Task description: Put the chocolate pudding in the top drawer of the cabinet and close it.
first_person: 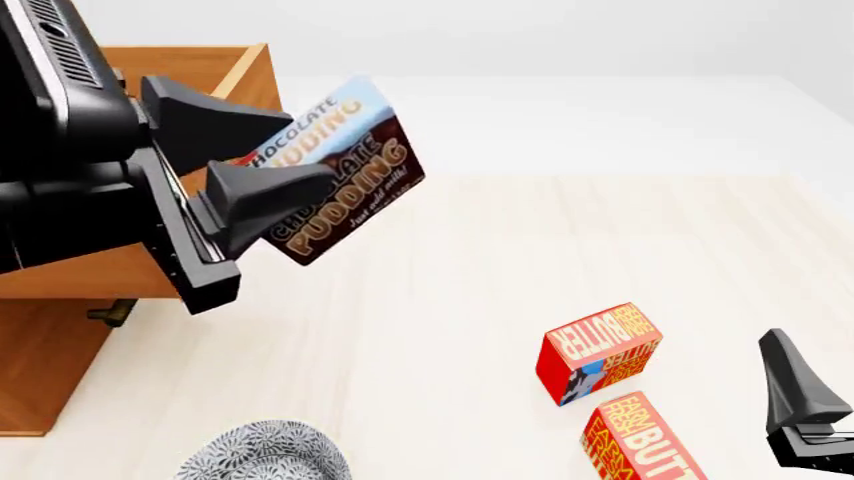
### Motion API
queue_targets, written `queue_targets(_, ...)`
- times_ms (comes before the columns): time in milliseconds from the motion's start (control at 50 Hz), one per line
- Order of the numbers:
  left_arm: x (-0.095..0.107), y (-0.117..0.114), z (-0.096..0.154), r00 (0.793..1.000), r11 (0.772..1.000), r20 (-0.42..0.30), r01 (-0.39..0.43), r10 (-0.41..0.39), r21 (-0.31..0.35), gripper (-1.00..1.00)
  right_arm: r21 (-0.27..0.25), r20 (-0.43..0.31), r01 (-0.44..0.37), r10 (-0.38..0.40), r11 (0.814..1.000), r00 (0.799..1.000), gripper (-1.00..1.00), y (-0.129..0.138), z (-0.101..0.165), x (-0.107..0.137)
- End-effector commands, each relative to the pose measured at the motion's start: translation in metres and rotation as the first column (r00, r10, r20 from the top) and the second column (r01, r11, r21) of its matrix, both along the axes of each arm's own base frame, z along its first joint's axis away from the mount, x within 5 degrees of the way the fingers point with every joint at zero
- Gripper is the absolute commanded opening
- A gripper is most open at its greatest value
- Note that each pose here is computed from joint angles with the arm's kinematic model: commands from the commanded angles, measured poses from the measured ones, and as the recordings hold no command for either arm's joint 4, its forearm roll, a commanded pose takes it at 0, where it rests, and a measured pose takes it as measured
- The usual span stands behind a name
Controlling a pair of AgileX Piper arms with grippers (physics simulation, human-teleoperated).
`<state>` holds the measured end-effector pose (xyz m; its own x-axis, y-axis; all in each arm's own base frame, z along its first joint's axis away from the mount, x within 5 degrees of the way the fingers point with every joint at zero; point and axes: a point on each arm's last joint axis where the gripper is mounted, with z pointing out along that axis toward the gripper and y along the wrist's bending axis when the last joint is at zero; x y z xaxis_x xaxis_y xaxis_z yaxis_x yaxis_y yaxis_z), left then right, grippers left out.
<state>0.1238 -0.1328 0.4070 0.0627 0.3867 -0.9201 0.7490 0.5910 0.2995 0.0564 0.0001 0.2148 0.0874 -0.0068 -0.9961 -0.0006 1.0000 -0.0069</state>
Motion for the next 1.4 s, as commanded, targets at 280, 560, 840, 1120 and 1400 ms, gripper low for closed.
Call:
queue_targets(280, -0.011, 0.020, 0.018, 0.997, 1.000, 0.071, -0.024, 0.025, -0.019, -1.00, 0.000, 0.000, 0.000, 0.000, 1.000, 1.000, 1.00, 0.000, 0.000, 0.000)
queue_targets(560, -0.014, 0.027, 0.027, 0.995, 0.998, 0.090, -0.044, 0.047, -0.034, -1.00, -0.001, 0.000, 0.000, 0.000, 1.000, 1.000, 1.00, 0.000, 0.000, 0.000)
queue_targets(840, -0.018, 0.043, 0.038, 0.988, 0.994, 0.117, -0.100, 0.105, -0.047, -1.00, -0.001, 0.000, 0.000, 0.000, 1.000, 1.000, 1.00, 0.000, 0.000, 0.000)
queue_targets(1120, -0.025, 0.060, 0.044, 0.973, 0.985, 0.159, -0.163, 0.169, -0.049, -1.00, 0.000, 0.000, 0.000, 0.000, 1.000, 1.000, 1.00, 0.000, 0.000, 0.000)
queue_targets(1400, -0.028, 0.074, 0.046, 0.954, 0.966, 0.154, -0.251, 0.258, -0.060, -1.00, 0.000, 0.000, 0.000, 0.000, 1.000, 1.000, 1.00, 0.000, 0.000, 0.000)
